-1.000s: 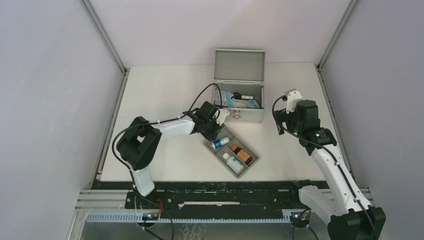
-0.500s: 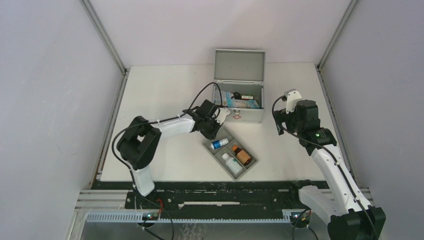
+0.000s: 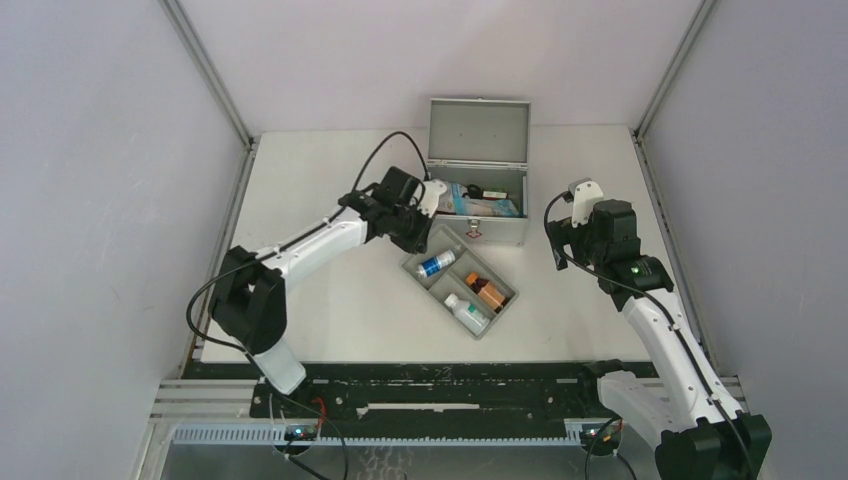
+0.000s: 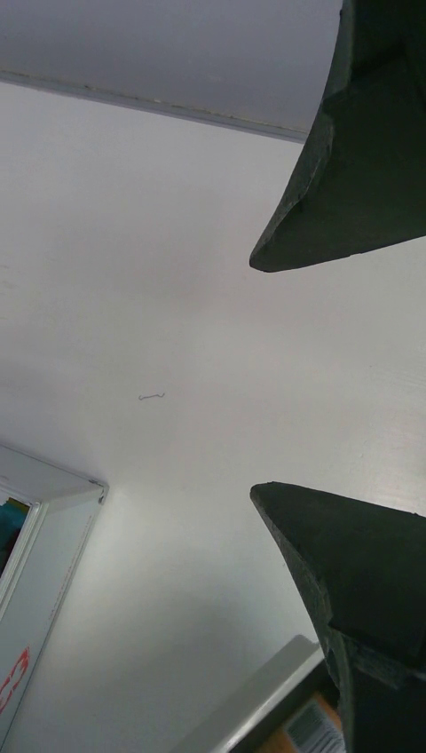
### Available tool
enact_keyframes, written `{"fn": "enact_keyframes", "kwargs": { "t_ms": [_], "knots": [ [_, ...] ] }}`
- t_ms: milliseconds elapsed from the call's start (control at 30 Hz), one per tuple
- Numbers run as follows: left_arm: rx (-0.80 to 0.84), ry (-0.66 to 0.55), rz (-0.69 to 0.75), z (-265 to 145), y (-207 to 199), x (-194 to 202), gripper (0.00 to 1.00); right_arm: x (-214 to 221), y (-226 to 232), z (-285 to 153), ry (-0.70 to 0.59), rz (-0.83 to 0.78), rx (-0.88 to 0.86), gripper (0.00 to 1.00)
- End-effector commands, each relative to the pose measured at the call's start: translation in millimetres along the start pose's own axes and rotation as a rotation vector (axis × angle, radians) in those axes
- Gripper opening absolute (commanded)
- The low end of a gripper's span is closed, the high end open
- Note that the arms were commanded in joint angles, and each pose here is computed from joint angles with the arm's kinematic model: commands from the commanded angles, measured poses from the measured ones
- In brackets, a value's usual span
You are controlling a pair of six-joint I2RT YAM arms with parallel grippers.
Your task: Organize the medicine kit
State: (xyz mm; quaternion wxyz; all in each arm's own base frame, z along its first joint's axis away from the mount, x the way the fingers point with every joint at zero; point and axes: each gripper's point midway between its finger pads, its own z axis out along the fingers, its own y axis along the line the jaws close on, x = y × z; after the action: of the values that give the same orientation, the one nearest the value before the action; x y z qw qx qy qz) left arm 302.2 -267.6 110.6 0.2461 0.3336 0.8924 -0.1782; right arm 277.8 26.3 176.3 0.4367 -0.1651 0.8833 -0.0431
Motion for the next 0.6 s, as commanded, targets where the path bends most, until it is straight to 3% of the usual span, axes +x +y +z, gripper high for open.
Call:
{"fn": "enact_keyframes", "kwargs": {
  "t_ms": [0,367,567],
  "knots": [
    [0.102,-0.214,-0.117,-56,-14,-72,0.0,-10,-2,-1,-0.039,-0.002,0.01,0.88],
    [0.177,-0.319,-0.32,-83,5,-131,0.0,-10,-4,-1,-0.04,0.004,0.017,0.88],
    [0.133,-0.382,-0.477,-80,40,-163,0.0,-15,-3,1,-0.056,0.004,0.011,0.88]
  ]
}}
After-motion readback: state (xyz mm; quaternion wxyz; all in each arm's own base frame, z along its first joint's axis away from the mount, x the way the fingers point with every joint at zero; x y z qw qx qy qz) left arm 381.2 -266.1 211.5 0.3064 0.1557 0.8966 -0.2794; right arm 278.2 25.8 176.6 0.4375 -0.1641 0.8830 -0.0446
